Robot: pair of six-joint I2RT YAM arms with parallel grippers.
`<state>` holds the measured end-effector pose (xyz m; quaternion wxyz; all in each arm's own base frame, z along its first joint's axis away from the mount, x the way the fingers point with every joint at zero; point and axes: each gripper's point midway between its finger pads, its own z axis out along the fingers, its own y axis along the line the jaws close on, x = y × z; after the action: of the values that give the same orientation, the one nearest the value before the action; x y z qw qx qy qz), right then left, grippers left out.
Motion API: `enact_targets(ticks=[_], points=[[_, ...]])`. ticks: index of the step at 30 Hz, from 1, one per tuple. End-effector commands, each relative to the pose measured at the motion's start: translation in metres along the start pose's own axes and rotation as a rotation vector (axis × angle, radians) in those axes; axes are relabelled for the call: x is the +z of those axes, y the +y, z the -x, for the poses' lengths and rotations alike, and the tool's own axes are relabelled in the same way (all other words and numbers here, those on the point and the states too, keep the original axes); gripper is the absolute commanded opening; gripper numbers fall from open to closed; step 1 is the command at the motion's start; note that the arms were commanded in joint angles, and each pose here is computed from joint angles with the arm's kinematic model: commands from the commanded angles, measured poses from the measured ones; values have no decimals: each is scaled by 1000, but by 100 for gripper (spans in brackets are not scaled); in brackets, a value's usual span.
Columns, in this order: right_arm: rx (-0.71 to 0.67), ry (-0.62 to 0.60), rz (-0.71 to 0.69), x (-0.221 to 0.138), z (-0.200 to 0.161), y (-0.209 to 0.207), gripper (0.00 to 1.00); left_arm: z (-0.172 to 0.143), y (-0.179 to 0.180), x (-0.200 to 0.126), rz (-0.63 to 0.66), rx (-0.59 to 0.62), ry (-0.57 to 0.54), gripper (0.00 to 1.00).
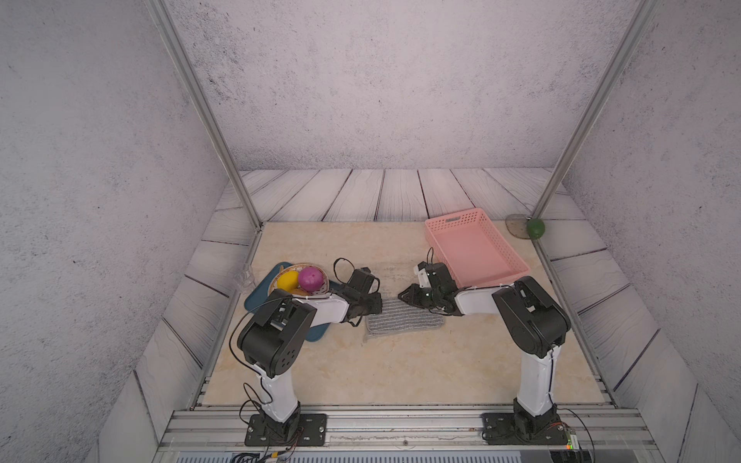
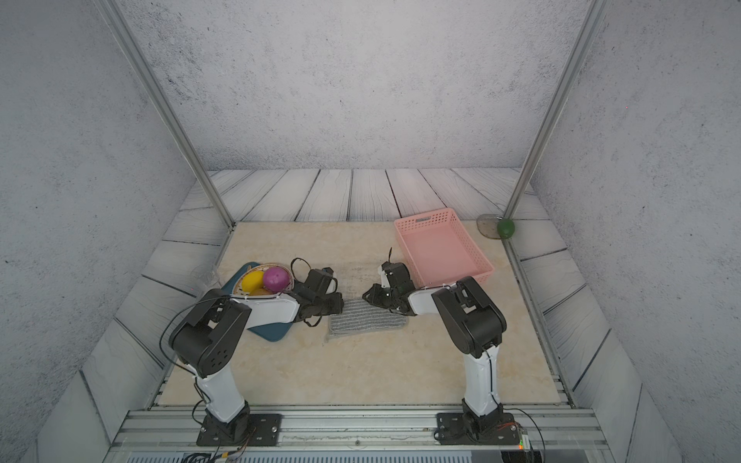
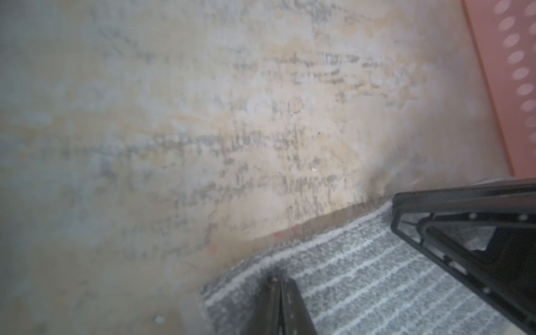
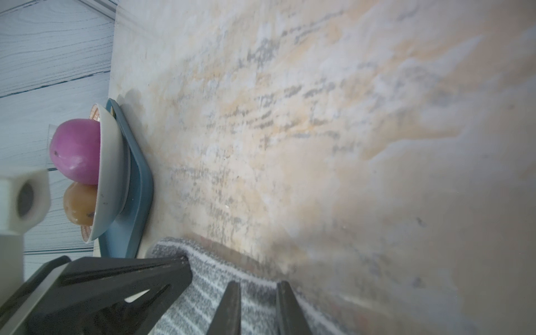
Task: Fold the square dishcloth
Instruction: Smooth out the cleaning item at the center of the board.
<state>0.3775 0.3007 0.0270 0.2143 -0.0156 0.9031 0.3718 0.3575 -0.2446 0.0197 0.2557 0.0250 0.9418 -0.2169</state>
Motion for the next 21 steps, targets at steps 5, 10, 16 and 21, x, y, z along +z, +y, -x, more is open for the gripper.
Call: enact_targets(ticks=[5, 10, 16, 21], points=[[3, -11, -109, -8, -8, -30, 21, -25, 40, 6, 74, -69, 57, 10], [-1, -53, -184, -23, -2, -45, 21, -24, 42, 3, 74, -70, 50, 10], [28, -87, -288, -42, 2, -68, 21, -23, 41, 1, 71, -73, 48, 10], [30, -113, -348, -57, 3, -77, 21, -22, 40, -3, 70, -70, 41, 10]])
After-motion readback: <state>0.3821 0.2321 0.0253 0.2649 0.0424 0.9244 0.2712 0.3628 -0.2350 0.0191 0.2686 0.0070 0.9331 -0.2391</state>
